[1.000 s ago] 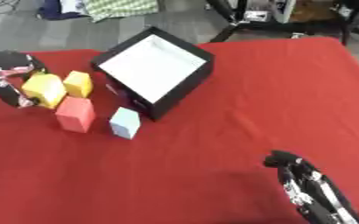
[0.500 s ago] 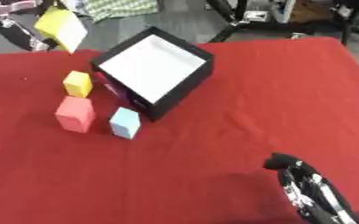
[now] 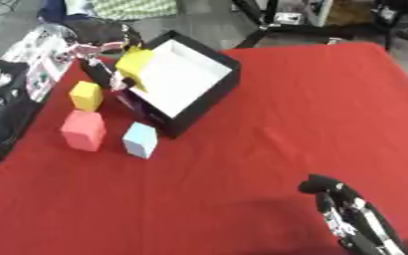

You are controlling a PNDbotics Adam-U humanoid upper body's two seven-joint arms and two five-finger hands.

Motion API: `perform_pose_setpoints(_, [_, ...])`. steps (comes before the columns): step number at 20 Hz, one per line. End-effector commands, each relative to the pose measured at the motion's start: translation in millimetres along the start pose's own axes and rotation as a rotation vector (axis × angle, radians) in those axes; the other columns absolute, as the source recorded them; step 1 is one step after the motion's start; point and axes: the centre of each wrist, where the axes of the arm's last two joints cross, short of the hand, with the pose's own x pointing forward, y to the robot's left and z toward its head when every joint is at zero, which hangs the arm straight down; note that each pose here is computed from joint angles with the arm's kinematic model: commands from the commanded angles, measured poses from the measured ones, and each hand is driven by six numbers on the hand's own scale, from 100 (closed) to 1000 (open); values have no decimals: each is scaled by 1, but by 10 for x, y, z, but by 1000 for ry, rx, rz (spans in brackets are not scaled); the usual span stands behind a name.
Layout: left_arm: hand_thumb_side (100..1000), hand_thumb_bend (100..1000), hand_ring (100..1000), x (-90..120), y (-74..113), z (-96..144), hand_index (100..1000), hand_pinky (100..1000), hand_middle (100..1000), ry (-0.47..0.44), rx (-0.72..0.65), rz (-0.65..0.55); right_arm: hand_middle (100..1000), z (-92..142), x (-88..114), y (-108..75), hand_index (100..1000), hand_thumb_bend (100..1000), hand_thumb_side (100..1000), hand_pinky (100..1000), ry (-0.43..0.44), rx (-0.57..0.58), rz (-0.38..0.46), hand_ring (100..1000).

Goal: Pick up objects on the table and place them in the box.

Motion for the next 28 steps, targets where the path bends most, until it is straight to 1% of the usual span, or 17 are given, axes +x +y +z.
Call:
perform_pose_setpoints(1, [748, 352, 815, 6, 47, -17, 1000, 814, 901, 23, 21, -42, 720, -18, 31, -16, 830, 100, 537, 1000, -14, 8, 5, 804])
perform_pose_setpoints(2, [849, 405, 834, 5, 31, -20, 1000, 822, 946, 28, 14, -45, 720, -18, 32, -17, 829, 100, 537, 1000, -14, 7, 5, 804])
perform_pose_setpoints(4, [909, 452, 846, -11, 9, -12, 1000, 825, 976, 44, 5, -47, 720, -18, 32, -18, 829, 100, 537, 1000, -14, 7, 5, 804])
perform_pose_setpoints(8, [933, 479, 857, -57, -19, 14, 1000, 828, 1000, 68, 5, -46, 720, -13, 30, -18, 829, 100, 539, 1000, -12, 6, 5, 804])
perform_pose_setpoints(10, [916, 465, 848, -79, -32, 31, 1000, 826, 990, 73, 9, -43, 720, -12, 29, -18, 829, 100, 537, 1000, -12, 6, 6, 804])
perform_pose_setpoints(11, [881, 442, 836, -96, -27, 52, 1000, 822, 964, 70, 17, -42, 720, -12, 30, -19, 829, 100, 537, 1000, -12, 6, 6, 804])
perform_pose_setpoints(12, [822, 388, 815, -115, -18, 78, 1000, 816, 924, 64, 26, -39, 720, -11, 30, -21, 829, 100, 539, 1000, -12, 5, 6, 804])
perform_pose_setpoints(13, [784, 353, 799, -153, 1, 127, 1000, 813, 890, 49, 35, -33, 720, -8, 28, -24, 829, 100, 541, 1000, -11, 2, 7, 804])
perform_pose_setpoints(14, [768, 323, 786, -198, 31, 190, 999, 811, 859, 32, 39, -27, 720, -5, 26, -27, 829, 100, 542, 1000, -9, -1, 8, 804])
perform_pose_setpoints(15, [767, 305, 784, -252, 66, 266, 993, 811, 855, 13, 33, -21, 720, -3, 25, -30, 829, 100, 544, 1000, -7, -3, 9, 804])
perform_pose_setpoints(17, [754, 312, 781, -372, 163, 460, 978, 812, 836, -12, 0, -12, 720, -2, 25, -34, 828, 100, 543, 1000, -5, -6, 11, 804])
perform_pose_setpoints(19, [743, 331, 784, -482, 275, 696, 979, 814, 832, -17, -53, -12, 720, -3, 26, -38, 826, 100, 544, 1000, -5, -6, 14, 804])
perform_pose_setpoints(21, [723, 357, 789, -538, 359, 908, 981, 814, 836, -17, -118, -24, 719, -2, 28, -44, 825, 100, 544, 1000, -4, -9, 17, 803])
perform_pose_setpoints(22, [731, 393, 794, -549, 380, 997, 983, 816, 840, -20, -158, -32, 719, -3, 29, -47, 825, 100, 544, 1000, -3, -9, 18, 803])
perform_pose_setpoints(25, [748, 461, 805, -527, 370, 1175, 993, 818, 858, -35, -275, -45, 719, -7, 33, -52, 824, 100, 544, 1000, -4, -8, 21, 803])
perform_pose_setpoints(27, [765, 505, 813, -498, 324, 1216, 1000, 819, 873, -41, -344, -54, 719, -10, 34, -53, 824, 100, 544, 1000, -4, -7, 23, 803])
perform_pose_setpoints(28, [767, 509, 813, -486, 296, 1217, 1000, 819, 874, -43, -372, -58, 719, -11, 34, -53, 824, 100, 543, 1000, -4, -5, 23, 803])
